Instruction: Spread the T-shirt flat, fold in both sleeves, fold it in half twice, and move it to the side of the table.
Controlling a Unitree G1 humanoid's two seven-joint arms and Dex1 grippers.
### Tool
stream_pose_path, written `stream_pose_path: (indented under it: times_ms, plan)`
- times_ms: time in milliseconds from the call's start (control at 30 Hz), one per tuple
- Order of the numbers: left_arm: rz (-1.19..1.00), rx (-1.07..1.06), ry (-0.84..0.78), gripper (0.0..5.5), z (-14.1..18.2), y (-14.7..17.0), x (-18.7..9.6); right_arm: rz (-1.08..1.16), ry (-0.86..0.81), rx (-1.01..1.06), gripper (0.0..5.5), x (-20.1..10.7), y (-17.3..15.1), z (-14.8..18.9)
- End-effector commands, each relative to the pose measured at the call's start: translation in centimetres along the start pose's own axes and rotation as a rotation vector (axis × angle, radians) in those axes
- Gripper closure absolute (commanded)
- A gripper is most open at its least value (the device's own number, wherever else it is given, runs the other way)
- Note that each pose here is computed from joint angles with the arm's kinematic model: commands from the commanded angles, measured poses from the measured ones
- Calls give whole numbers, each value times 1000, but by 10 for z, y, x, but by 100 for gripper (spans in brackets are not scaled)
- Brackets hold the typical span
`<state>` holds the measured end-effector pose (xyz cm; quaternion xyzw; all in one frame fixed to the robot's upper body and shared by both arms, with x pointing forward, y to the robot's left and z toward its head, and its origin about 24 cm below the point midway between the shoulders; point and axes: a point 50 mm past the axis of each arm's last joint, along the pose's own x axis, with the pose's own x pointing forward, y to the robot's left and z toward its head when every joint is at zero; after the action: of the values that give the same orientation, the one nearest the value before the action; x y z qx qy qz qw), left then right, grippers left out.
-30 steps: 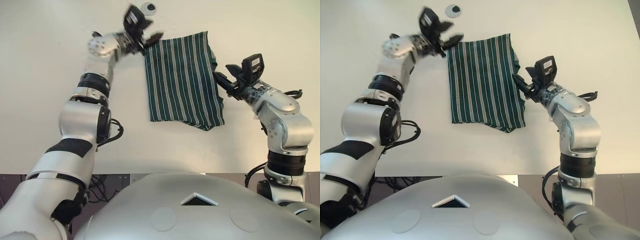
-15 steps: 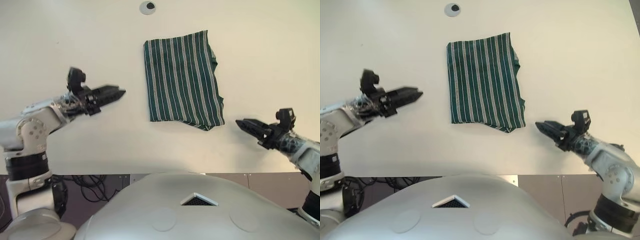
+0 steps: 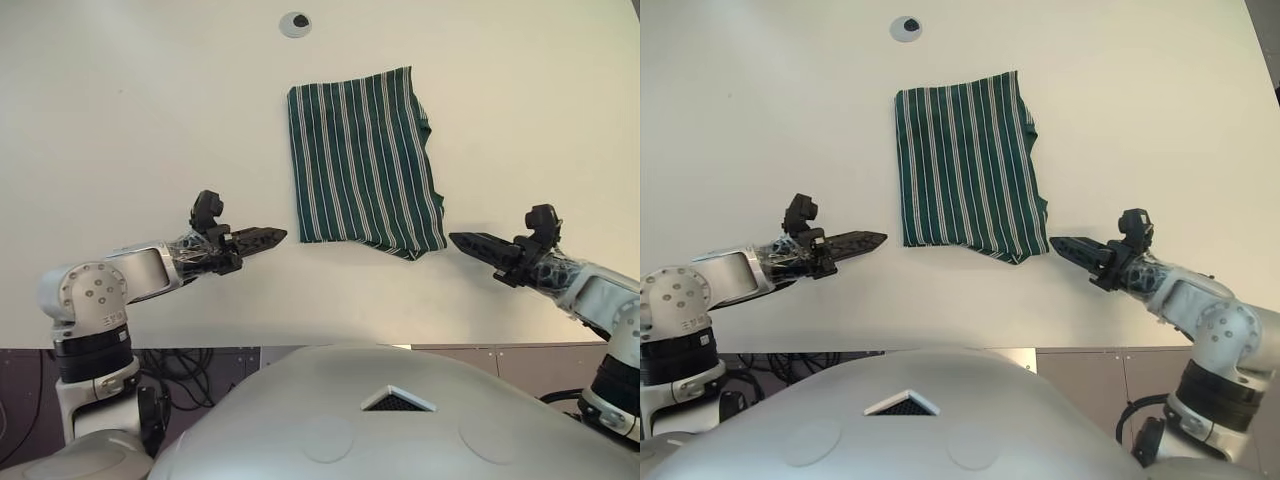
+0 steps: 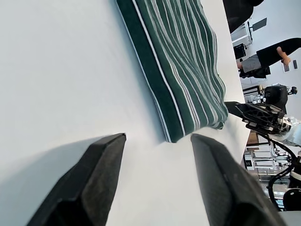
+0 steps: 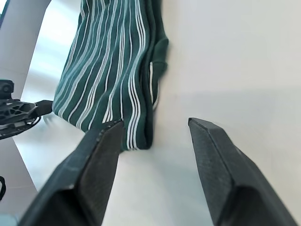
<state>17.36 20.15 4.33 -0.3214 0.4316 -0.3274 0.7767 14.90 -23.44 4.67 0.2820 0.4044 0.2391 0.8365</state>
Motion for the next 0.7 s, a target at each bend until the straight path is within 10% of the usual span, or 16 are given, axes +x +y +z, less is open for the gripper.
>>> stream_pose_path:
  times_ms: [33,400,700]
  plan:
    - [10,10,28,298,0,1,7,8,28,15,297,11,0,-1]
    - [-63,-5,56,298,3,-7,31,7,80,8,297,25,-1,-8]
    - [-75,-19,77,399,-1,-7,34,12,94,16,443,26,-3,-11]
